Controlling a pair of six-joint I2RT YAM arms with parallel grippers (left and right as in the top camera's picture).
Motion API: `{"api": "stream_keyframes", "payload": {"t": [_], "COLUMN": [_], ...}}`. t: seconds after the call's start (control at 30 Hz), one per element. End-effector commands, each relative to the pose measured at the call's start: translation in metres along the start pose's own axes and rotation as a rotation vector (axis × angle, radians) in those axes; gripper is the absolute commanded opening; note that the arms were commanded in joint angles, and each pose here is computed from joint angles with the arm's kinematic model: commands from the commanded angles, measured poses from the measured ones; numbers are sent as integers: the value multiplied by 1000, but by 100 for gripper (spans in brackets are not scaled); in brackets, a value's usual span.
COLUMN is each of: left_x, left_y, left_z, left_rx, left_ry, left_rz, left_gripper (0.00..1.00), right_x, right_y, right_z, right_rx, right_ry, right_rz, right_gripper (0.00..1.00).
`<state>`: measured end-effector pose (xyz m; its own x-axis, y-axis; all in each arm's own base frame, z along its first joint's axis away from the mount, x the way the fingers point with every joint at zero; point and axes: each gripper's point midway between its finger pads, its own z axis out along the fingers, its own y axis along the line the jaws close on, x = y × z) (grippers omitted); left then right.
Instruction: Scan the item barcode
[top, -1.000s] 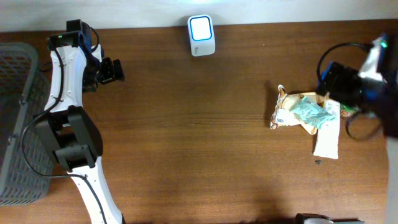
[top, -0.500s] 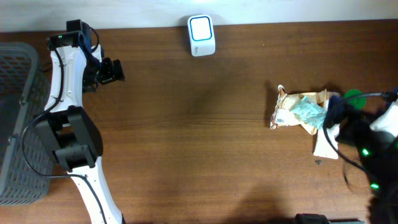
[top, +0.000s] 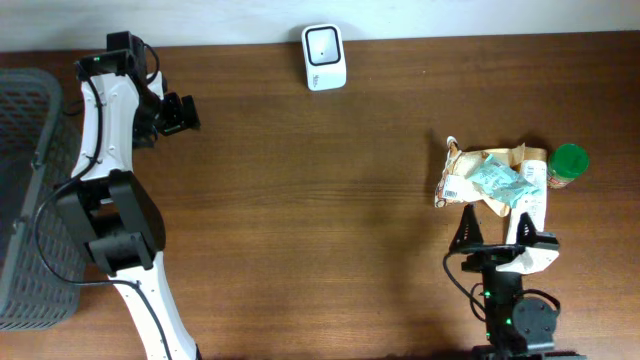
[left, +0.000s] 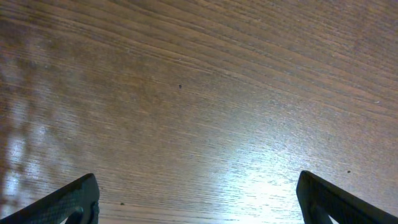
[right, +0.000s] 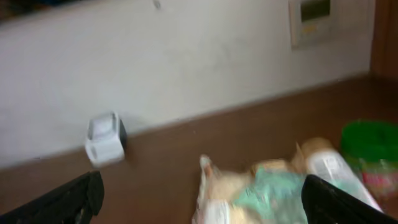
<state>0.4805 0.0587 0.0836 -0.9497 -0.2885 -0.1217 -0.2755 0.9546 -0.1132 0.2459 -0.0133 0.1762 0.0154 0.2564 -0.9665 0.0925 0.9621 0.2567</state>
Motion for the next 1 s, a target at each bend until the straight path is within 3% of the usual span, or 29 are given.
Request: {"api": "stream_keyframes", "payload": {"t": [0.0, 0.47, 0.6, 0.67, 0.73, 0.83, 0.97], "left_x": [-6, -6, 1, 31, 49, 62, 99], "left_y": [4, 2, -32, -48, -34, -33, -56], "left_z": [-16, -16, -80, -122, -154, -168, -164], "left_rx": [-11, -10, 20, 39, -18, 20, 121], "left_ry": [-42, -41, -164, -217, -350, -553, -832], "left_rz": [-7, -3, 67, 110, 125, 160, 518], "left_gripper": [99, 99, 99, 99, 99, 99, 99], "right_x": [20, 22, 22, 22, 22, 22, 22], "right_y": [3, 8, 8, 8, 8, 8, 8], "right_z": [-1, -1, -1, -1, -1, -1, -1], "right_rx": [-26, -57, -57, -57, -57, -57, -57], "right_ry": [70, 82, 82, 82, 82, 82, 82], "right_rz": [-2, -1, -1, -1, -1, -1, -1], "right_gripper": [98, 98, 98, 98, 98, 98, 98]}}
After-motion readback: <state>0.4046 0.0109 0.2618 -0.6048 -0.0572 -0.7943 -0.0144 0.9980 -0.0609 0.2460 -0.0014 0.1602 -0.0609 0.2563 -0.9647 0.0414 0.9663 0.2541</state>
